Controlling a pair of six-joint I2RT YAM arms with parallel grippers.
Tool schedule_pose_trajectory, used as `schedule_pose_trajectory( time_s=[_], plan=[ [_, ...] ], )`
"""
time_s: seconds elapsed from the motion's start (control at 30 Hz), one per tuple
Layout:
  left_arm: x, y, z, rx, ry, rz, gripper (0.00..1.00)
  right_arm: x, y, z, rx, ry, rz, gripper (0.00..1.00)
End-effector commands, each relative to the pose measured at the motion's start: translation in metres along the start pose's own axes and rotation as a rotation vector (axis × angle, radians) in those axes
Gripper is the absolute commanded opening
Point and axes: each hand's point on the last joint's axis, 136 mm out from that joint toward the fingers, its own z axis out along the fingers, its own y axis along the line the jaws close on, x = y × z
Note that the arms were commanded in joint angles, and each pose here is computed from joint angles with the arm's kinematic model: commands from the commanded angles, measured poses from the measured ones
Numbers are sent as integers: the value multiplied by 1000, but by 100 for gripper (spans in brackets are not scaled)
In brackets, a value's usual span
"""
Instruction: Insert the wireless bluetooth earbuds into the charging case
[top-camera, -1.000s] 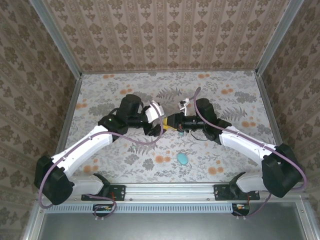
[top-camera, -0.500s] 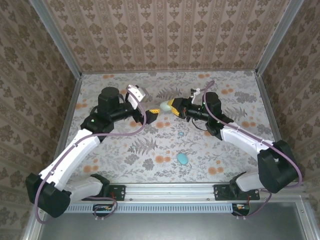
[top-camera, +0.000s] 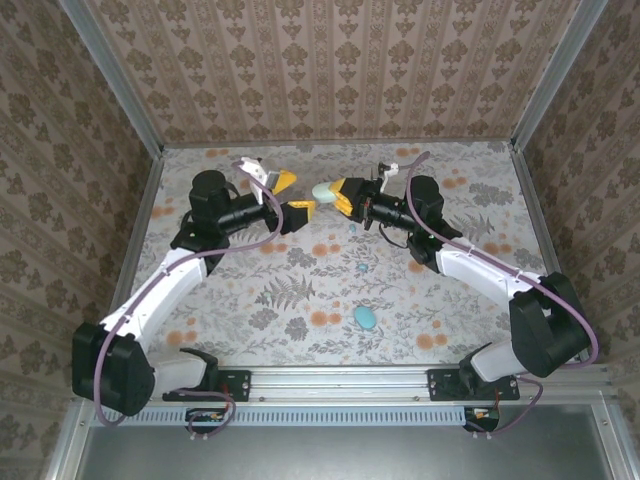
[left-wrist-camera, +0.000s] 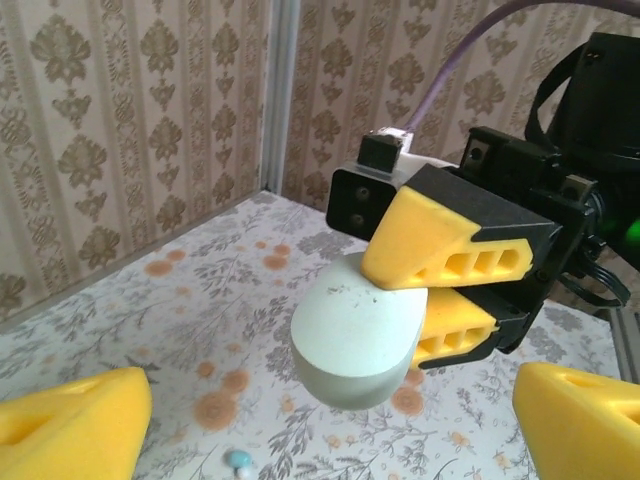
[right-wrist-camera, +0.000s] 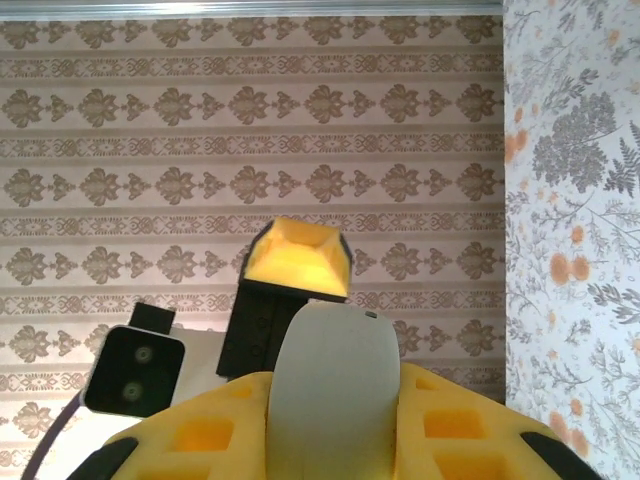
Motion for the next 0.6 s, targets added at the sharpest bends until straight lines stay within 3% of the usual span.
schedule_pose_trajectory(
  time_s=[0.0, 0.43, 0.57],
  plan=[
    [-18, -14, 3, 120, -78, 22, 89, 8, 34, 1, -85, 31, -15, 25],
    [-1, -17, 17, 230, -51, 0, 77, 11, 41, 4, -143, 47, 21, 25],
    [-2, -18, 18, 253, -56, 0, 67, 14, 41, 5, -140, 61, 21, 26]
  ],
)
